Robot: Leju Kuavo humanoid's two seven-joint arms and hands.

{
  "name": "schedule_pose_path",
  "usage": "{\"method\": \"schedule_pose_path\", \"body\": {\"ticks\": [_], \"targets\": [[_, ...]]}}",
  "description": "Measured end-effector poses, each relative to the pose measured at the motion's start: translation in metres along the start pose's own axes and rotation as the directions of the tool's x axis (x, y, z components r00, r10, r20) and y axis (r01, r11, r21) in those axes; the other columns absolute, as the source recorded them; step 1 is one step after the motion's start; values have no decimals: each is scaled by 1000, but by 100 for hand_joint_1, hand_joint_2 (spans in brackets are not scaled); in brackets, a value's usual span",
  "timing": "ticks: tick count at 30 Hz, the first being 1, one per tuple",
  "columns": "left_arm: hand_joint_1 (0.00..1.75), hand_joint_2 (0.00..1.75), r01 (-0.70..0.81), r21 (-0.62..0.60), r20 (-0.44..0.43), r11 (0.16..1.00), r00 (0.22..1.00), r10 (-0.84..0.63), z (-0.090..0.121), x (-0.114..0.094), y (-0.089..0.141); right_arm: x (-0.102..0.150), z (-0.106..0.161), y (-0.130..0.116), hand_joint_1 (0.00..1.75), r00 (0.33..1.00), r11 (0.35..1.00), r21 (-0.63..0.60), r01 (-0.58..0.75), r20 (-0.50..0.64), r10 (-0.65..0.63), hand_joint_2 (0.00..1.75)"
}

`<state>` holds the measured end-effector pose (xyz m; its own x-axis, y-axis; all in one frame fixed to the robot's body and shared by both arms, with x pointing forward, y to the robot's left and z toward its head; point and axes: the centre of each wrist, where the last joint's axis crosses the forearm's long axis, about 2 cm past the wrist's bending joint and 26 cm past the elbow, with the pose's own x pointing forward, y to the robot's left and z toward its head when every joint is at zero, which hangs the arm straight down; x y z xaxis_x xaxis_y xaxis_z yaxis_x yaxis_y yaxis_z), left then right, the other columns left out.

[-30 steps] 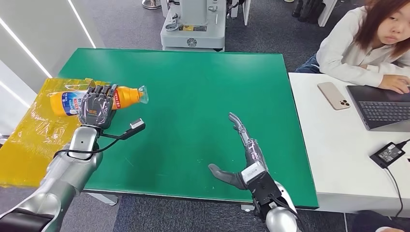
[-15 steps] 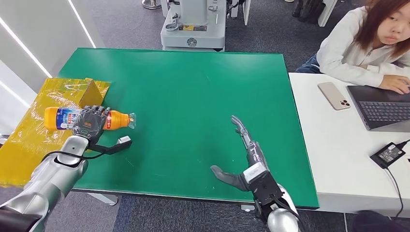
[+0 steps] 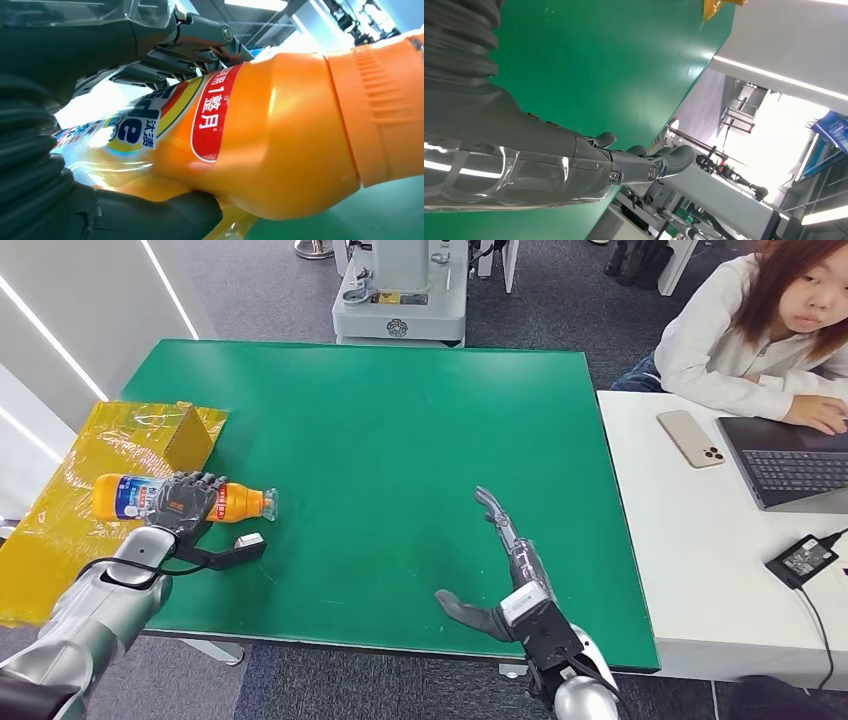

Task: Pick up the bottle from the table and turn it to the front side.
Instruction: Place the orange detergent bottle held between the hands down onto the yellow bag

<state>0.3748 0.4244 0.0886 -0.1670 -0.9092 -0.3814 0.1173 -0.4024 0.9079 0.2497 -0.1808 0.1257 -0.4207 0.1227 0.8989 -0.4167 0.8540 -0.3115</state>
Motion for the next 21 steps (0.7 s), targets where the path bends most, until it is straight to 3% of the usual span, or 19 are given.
{"method": "schedule_pose_path", "body": {"ticks": [9,10,12,14,21], "targets": [[171,175,-40,-35,-6,999,999,39,1,-2,-2,1,-3,-2,0,1000,1000,6,-16,0,16,175],[161,175,-44,-38,-8,998,999,44,1,-2,-2,1,-4,-3,0,1000,1000,7,-17,2,17,175],[74,175,-51,-41,-9,998,999,51,1,-2,-2,1,-4,-4,0,1000,1000,7,-20,4,20,175],[0,175,-63,-48,-9,997,998,63,1,-3,-3,1,-5,-4,0,1000,1000,8,-22,4,22,175],[0,175,-136,-43,-29,990,990,135,4,-3,-6,0,-3,-6,0,1000,1000,11,-28,0,28,175]]}}
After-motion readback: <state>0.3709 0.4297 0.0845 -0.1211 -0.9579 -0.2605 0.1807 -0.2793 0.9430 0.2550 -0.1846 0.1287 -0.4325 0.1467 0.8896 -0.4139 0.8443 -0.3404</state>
